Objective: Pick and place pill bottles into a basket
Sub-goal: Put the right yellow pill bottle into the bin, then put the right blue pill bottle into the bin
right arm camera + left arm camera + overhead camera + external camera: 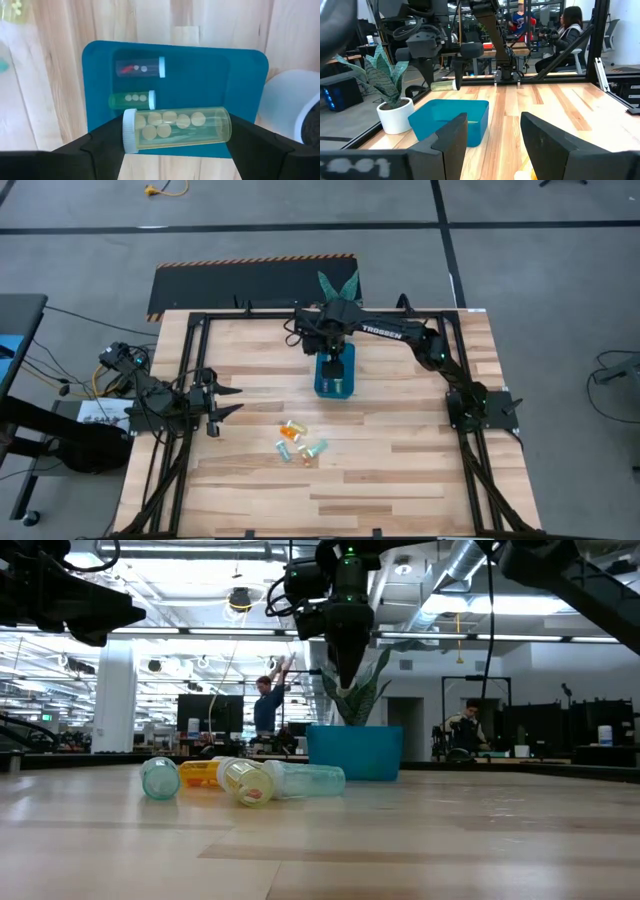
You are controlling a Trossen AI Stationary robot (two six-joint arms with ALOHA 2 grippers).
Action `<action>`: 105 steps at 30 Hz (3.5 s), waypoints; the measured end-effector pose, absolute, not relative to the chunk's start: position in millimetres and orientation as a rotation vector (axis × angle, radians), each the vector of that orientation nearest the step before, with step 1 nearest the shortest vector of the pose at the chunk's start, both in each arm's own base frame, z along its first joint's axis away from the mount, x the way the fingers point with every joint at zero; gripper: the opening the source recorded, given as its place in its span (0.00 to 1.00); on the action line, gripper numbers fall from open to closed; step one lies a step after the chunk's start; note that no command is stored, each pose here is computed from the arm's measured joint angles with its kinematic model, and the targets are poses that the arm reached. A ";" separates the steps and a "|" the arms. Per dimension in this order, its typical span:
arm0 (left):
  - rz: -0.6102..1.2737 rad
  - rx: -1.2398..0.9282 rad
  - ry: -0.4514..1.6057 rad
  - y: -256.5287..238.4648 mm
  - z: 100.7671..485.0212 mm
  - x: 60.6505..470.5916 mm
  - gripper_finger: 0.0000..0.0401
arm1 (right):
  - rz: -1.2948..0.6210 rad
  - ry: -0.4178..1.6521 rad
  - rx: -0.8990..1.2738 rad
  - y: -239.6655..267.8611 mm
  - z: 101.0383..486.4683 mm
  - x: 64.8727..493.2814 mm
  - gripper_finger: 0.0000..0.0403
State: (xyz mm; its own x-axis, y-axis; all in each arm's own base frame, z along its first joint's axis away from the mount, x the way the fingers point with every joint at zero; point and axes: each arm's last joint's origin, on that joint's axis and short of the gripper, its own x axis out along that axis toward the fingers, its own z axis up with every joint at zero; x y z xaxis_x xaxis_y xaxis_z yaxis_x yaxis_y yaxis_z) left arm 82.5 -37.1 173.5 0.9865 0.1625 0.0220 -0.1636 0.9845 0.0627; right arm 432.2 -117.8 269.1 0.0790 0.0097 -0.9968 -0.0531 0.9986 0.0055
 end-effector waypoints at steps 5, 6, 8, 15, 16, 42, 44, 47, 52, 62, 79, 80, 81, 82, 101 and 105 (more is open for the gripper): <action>0.163 0.064 -0.017 -37.2 173.5 82.5 0.44 | 0.044 1.483 -0.034 -118.4 266.1 434.1 0.74; 0.163 0.064 -0.017 -37.2 173.5 82.5 0.44 | 0.043 1.478 -0.033 -118.6 263.7 435.2 0.74; 0.163 0.064 -0.017 -37.2 173.5 82.5 0.44 | 0.055 1.480 -0.024 -117.5 255.4 436.9 0.74; 0.164 0.064 -0.017 -37.2 173.5 82.5 0.44 | 0.080 1.509 -0.025 -115.9 231.7 438.5 0.74; 0.164 0.064 -0.017 -37.1 173.5 82.5 0.44 | 0.079 1.510 -0.023 -116.1 230.7 438.5 0.74; 0.164 0.064 -0.017 -37.1 173.5 82.5 0.44 | 0.115 1.516 0.009 -120.0 180.4 436.0 0.74; 0.164 0.064 -0.017 -37.1 173.5 82.5 0.44 | 0.120 1.523 0.007 -117.6 177.3 435.7 0.74; 0.164 0.064 -0.017 -37.1 173.5 82.5 0.44 | 0.125 1.526 0.002 -114.2 172.9 435.8 0.74; 0.164 0.064 -0.017 -37.1 173.5 82.5 0.44 | 0.128 1.523 -0.005 -106.9 172.8 438.1 0.74; 0.164 0.064 -0.017 -37.1 173.6 82.5 0.44 | 0.093 1.539 -0.052 -98.5 172.7 440.2 0.82; 0.164 0.064 -0.017 -37.2 173.5 82.5 0.44 | 0.089 1.553 -0.067 -98.5 172.8 439.1 0.86; 0.164 0.065 -0.017 -37.1 173.5 82.5 0.44 | 0.090 1.559 -0.066 -98.4 172.9 438.6 0.86; 0.164 0.064 -0.017 -37.1 173.5 82.5 0.44 | 0.091 1.565 -0.065 -98.3 173.5 438.0 0.86; 0.164 0.064 -0.017 -37.2 173.5 82.5 0.44 | 0.093 1.573 -0.063 -98.1 174.7 437.4 0.86; 0.164 0.065 -0.017 -37.2 173.5 82.5 0.44 | 0.009 1.630 0.043 -88.4 246.7 430.8 0.84; 0.164 0.064 -0.017 -37.1 173.5 82.5 0.44 | 0.032 1.576 0.055 -73.9 259.5 434.7 0.83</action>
